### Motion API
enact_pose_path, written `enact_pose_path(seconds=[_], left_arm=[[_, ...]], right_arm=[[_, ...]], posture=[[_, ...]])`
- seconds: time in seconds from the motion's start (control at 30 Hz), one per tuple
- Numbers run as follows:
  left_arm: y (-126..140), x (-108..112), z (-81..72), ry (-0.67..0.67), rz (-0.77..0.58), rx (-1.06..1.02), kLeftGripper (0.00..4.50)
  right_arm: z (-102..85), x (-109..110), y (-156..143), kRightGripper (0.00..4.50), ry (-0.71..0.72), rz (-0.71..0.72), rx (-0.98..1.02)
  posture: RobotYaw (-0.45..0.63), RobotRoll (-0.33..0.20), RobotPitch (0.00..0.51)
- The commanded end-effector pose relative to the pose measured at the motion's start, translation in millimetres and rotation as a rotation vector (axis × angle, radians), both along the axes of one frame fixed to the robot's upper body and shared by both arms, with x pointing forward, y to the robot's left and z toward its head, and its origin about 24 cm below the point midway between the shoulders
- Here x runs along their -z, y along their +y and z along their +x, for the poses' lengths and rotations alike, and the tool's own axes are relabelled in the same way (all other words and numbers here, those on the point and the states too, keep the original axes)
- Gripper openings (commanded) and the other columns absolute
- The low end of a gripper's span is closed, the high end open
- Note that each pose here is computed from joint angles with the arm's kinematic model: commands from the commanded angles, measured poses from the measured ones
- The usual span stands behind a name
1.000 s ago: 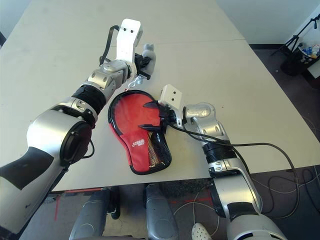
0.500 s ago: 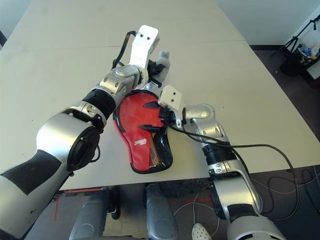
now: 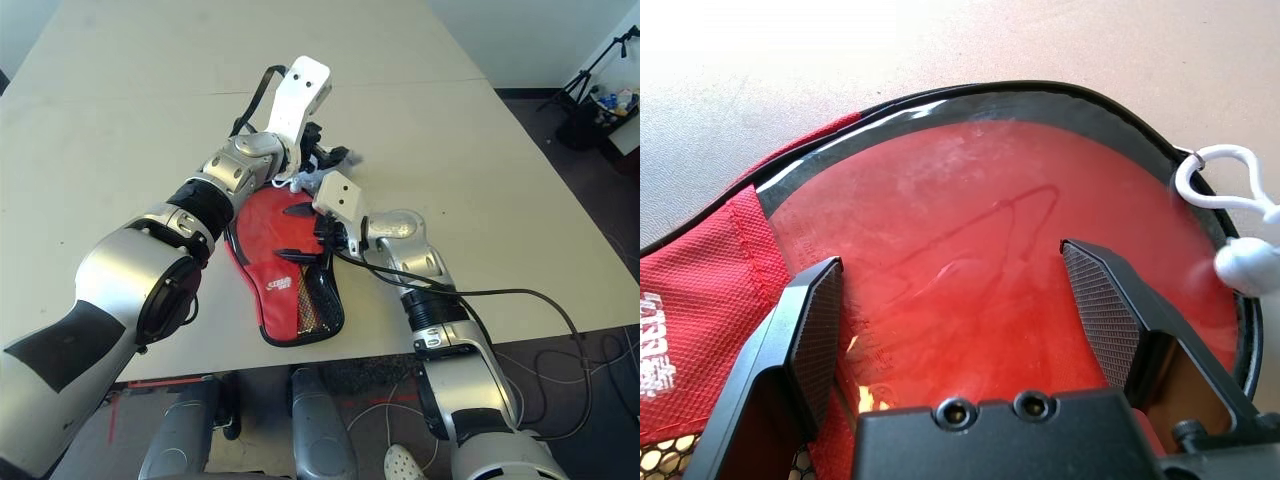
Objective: Store the ping-pong paddle in its case and zip it.
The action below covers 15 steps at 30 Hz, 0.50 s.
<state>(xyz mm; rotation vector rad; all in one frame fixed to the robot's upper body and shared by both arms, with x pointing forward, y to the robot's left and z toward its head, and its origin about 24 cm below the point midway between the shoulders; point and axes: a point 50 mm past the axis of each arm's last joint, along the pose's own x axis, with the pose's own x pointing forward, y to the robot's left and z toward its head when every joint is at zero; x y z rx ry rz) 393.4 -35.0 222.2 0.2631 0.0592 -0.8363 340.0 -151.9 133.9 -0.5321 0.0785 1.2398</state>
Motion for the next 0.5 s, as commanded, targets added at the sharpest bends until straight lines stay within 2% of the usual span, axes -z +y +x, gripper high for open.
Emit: enact_pose_path(seconds=[0.03, 0.17, 0.27, 0.5], left_arm=[[-23.0, -2.9, -11.4, -0.002, -0.022, 0.069, 4.46], [-12.4, -14.8, -5.5, -0.029, -0.035, 0.046, 4.46], [5.6, -25.1, 2.4, -0.07, -0.024, 0.027, 4.46], [76.1, -32.0, 24.3, -0.127, 0.036, -0.085, 4.46]], right_arm=[[-7.9, 32.7, 0.1, 4.5, 0.118, -0.072, 0.001], [-8.2, 33.1, 0.3, 4.5, 0.119, -0.072, 0.0], [-7.9, 32.9, 0.4, 4.5, 0.119, -0.072, 0.001], [-7.5, 32.4, -2.7, 4.5, 0.118, -0.074, 0.009]], posture=[[-0.17, 0.0, 0.221], [-0.17, 0.0, 0.223], [-0.16, 0.0, 0.224], [-0.14, 0.0, 0.22]])
